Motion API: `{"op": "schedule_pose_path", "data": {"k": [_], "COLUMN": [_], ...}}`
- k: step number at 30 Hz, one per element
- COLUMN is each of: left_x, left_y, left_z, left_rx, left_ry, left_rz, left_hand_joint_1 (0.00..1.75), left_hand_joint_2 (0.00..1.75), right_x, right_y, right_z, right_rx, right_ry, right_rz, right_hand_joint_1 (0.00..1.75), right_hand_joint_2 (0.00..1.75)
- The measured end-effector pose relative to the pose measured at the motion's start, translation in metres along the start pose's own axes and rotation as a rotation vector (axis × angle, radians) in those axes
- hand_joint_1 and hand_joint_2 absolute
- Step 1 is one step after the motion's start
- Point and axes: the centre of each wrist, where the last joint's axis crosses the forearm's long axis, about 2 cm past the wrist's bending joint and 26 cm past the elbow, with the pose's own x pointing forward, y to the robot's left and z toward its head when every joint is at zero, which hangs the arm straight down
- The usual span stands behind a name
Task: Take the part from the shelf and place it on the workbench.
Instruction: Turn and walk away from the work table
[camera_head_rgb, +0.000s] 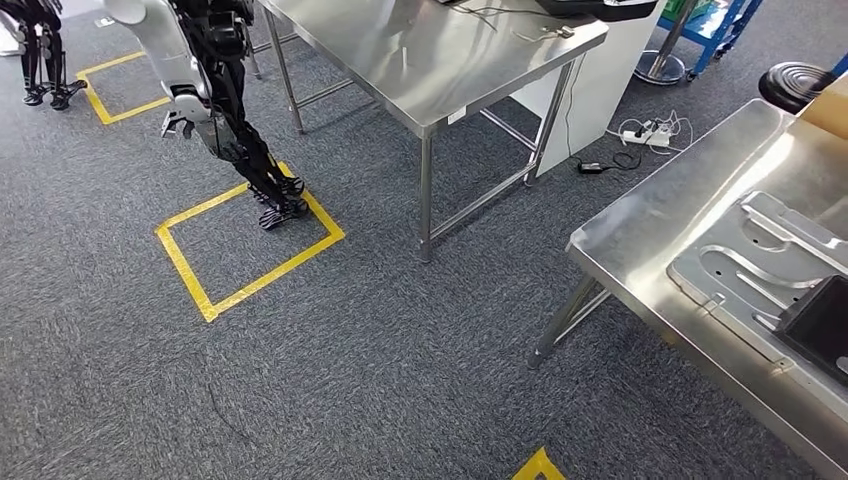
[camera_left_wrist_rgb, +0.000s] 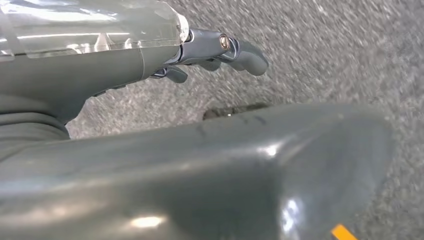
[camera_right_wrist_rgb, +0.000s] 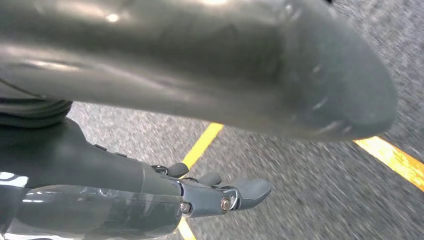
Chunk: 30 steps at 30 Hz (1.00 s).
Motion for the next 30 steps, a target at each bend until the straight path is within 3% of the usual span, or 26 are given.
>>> {"op": "schedule_pose_path", "data": {"k": [14, 18, 29, 30], "left_x": [-0.004, 0.002, 0.01, 0.01], "left_y": [0.001, 0.001, 0.002, 0.002], "left_z": [0.002, -0.001, -0.004, -0.004], "left_rx": [-0.001, -0.005, -0.025, -0.026], "left_ry": [0.021, 0.011, 0.014, 0.014], "left_rz": [0.013, 0.0, -0.043, -0.044], "left_hand_joint_1": [0.0, 0.0, 0.0, 0.0], "left_hand_joint_2": [0.0, 0.0, 0.0, 0.0], "right_x": [0.004, 0.003, 0.003, 0.003], "right_y": [-0.001, -0.001, 0.0, 0.0], "right_z": [0.0, 0.0, 0.0, 0.0], "right_rx": [-0.002, -0.002, 0.0, 0.0], "right_ry": [-0.011, -0.008, 0.003, 0.004], "right_rz": [0.04, 0.033, 0.023, 0.023], "right_hand_joint_1": [0.0, 0.0, 0.0, 0.0], "right_hand_joint_2": [0.0, 1.75, 1.75, 1.31]}}
